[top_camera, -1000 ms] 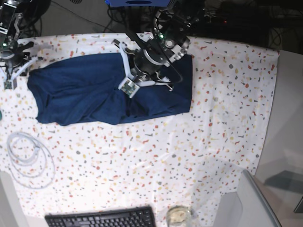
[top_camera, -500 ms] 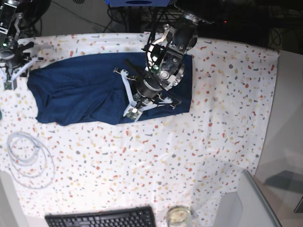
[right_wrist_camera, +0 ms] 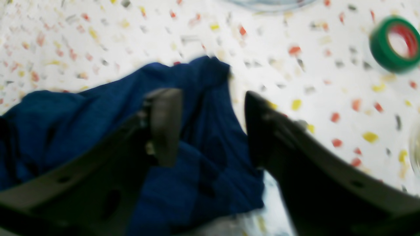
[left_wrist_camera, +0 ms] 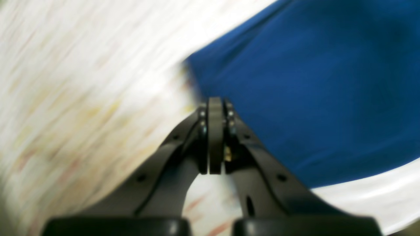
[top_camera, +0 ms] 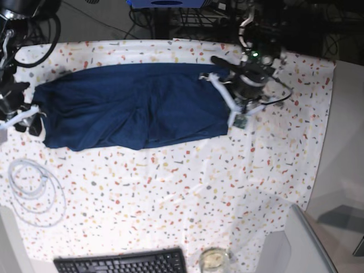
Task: Layout the t-shirt on the table in an organized manner, then fold the t-shirt properly
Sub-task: 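Release the fabric with the left gripper and raise it, then grasp the folded edge with the left gripper and the strip end with the right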
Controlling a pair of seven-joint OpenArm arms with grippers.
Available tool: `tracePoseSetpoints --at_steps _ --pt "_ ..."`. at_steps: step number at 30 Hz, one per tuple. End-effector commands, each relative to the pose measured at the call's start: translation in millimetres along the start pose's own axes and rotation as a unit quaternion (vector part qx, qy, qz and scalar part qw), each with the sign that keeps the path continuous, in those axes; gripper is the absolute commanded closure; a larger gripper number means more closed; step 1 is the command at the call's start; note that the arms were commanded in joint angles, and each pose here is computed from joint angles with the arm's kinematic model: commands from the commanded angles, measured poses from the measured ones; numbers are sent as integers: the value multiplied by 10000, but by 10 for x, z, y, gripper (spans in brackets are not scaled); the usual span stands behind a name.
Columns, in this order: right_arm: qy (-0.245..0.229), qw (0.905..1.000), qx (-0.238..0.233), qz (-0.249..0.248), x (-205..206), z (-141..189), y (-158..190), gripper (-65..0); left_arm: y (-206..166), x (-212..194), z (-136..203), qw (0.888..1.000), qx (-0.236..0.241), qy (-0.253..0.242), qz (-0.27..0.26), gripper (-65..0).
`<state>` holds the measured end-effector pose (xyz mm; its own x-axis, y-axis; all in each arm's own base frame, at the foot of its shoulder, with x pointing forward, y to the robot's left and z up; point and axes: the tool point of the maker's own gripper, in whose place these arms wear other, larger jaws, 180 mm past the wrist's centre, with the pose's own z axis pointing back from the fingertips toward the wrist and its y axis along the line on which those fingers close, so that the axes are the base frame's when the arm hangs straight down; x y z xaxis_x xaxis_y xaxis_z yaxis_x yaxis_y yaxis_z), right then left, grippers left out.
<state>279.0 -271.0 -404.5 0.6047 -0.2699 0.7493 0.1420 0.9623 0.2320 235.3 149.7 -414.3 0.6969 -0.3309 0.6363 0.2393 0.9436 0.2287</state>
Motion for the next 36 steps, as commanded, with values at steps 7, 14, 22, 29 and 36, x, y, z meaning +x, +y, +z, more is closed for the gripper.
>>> tracePoseSetpoints --at_steps 7,14,22,29,36 --pt "332 9980 431 -320 156 -82 164 -459 692 -390 236 9940 162 -726 799 0" --pt "1210 9904 258 -618 55 -294 -225 -459 842 -567 190 9889 157 -662 1324 0" --pt "1376 9868 561 -638 -121 -356 -586 -465 688 -508 -86 9873 -62 -625 1459 0" --pt "1863 9762 676 -884 -441 -322 -711 -467 316 -363 -293 9875 -570 -622 1329 0" --pt "2249 9677 860 -748 -652 -280 -487 -467 -56 -212 -524 9860 -1066 -579 1144 0"
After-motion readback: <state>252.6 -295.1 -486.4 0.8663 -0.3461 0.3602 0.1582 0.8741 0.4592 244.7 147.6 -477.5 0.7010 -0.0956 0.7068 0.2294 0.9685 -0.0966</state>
